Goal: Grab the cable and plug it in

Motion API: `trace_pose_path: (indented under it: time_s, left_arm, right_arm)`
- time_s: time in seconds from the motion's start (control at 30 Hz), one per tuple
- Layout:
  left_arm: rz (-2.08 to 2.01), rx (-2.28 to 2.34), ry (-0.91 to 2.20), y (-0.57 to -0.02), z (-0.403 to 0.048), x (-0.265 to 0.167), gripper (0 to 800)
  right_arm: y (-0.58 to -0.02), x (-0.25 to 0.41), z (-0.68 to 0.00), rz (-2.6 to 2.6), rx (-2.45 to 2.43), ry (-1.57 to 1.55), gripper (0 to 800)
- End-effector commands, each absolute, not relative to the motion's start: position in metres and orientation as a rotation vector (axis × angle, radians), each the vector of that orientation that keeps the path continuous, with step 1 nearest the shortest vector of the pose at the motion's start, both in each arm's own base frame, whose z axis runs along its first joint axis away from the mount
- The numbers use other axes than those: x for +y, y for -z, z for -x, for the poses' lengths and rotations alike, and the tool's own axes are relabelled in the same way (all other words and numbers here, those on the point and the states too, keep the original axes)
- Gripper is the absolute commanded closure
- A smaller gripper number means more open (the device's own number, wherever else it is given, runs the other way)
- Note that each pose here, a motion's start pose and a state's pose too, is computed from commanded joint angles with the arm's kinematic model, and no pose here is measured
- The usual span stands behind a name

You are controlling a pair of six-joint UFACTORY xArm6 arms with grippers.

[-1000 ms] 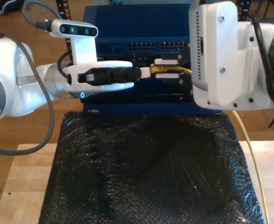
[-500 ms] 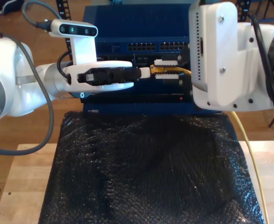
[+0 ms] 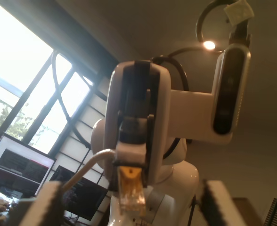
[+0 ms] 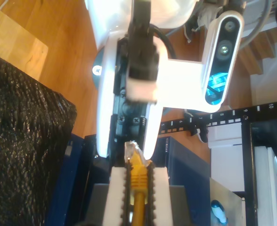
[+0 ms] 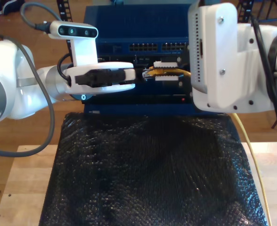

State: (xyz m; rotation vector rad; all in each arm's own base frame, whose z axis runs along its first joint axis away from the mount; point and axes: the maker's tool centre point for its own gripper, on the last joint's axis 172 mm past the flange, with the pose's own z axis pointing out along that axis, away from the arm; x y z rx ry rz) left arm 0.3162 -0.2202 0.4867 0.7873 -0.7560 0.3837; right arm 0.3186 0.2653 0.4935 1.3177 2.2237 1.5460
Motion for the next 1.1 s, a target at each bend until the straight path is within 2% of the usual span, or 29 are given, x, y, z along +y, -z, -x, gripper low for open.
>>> trace_pose_path:
  time_s: [0.03, 0.4, 0.6, 0.87, 1.1]
  left_arm:
    - [-0.793, -0.759, -0.388, -0.487, -0.317, -0.220, 2]
    - [-0.995, -0.720, -0.564, -0.468, -0.370, -0.211, 1]
    - [-1.086, -0.685, -0.677, -0.465, -0.397, -0.180, 1]
    - [-1.300, -0.757, -0.729, -0.445, -0.409, -0.140, 0]
    - [-1.475, -0.829, -0.736, -0.412, -0.408, -0.118, 1]
  right_arm:
    - [-0.495, 0.265, -0.319, -1.316, 2.221, -1.549, 799]
    - [-0.501, 0.265, -0.324, -1.329, 2.207, -1.554, 800]
    - [-0.498, 0.255, -0.345, -1.568, 2.132, -1.547, 800]
    - [-0.482, 0.227, -0.363, -1.679, 2.084, -1.474, 800]
    - [-0.439, 0.178, -0.383, -1.961, 2.072, -1.263, 800]
